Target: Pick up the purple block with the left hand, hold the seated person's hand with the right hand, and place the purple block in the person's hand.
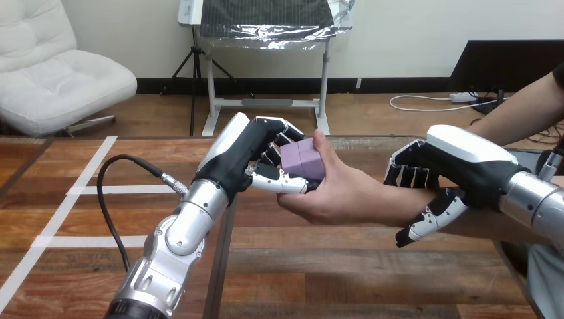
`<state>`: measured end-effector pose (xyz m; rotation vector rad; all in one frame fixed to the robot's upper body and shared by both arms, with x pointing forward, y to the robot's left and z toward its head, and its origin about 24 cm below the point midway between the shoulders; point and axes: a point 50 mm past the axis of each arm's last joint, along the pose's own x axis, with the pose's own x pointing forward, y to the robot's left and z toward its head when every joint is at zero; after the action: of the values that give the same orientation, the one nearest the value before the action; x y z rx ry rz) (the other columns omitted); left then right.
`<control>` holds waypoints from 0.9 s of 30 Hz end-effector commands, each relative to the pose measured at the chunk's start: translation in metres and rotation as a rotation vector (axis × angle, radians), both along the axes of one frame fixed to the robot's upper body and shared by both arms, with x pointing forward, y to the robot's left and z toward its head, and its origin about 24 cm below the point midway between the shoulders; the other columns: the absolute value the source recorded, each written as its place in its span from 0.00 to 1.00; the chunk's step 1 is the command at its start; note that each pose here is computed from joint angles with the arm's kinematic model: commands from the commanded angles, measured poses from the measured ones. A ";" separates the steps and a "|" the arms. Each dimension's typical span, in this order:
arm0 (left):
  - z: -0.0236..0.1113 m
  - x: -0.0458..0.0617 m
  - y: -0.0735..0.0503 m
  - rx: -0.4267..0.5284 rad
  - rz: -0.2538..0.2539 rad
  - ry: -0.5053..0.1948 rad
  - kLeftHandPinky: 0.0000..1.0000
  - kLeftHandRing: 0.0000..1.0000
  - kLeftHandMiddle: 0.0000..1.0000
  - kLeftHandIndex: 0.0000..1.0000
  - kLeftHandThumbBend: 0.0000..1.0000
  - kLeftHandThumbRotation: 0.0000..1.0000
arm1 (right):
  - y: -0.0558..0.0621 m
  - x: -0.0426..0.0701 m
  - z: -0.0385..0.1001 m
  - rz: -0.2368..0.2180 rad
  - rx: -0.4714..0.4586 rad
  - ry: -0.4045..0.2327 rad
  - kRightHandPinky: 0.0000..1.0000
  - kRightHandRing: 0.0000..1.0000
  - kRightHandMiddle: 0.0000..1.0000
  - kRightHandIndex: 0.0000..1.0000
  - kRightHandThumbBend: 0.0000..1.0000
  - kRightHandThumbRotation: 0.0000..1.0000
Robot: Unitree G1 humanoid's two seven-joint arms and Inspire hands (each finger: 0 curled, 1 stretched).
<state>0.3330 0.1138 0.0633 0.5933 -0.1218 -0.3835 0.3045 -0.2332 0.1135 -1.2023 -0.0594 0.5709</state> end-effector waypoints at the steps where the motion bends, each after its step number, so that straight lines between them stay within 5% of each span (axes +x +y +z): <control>1: 0.009 0.001 -0.006 -0.013 -0.025 -0.028 0.48 0.58 0.65 0.69 0.55 0.55 | 0.001 -0.002 -0.006 0.002 0.034 0.023 0.38 0.43 0.47 0.51 0.88 0.10; 13: 0.007 0.000 0.002 -0.023 -0.013 -0.029 0.61 0.68 0.70 0.72 0.55 0.83 | -0.001 -0.003 -0.007 0.003 0.037 0.030 0.38 0.43 0.47 0.51 0.87 0.10; 27: 0.006 -0.001 0.005 -0.040 -0.006 -0.033 0.64 0.67 0.69 0.72 0.44 0.95 | -0.003 -0.003 -0.009 0.001 0.032 0.035 0.39 0.43 0.48 0.52 0.87 0.09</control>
<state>0.3260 0.1174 0.0519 0.5795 -0.0851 -0.4013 0.3042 -0.2352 0.1158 -1.2025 -0.0719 0.5725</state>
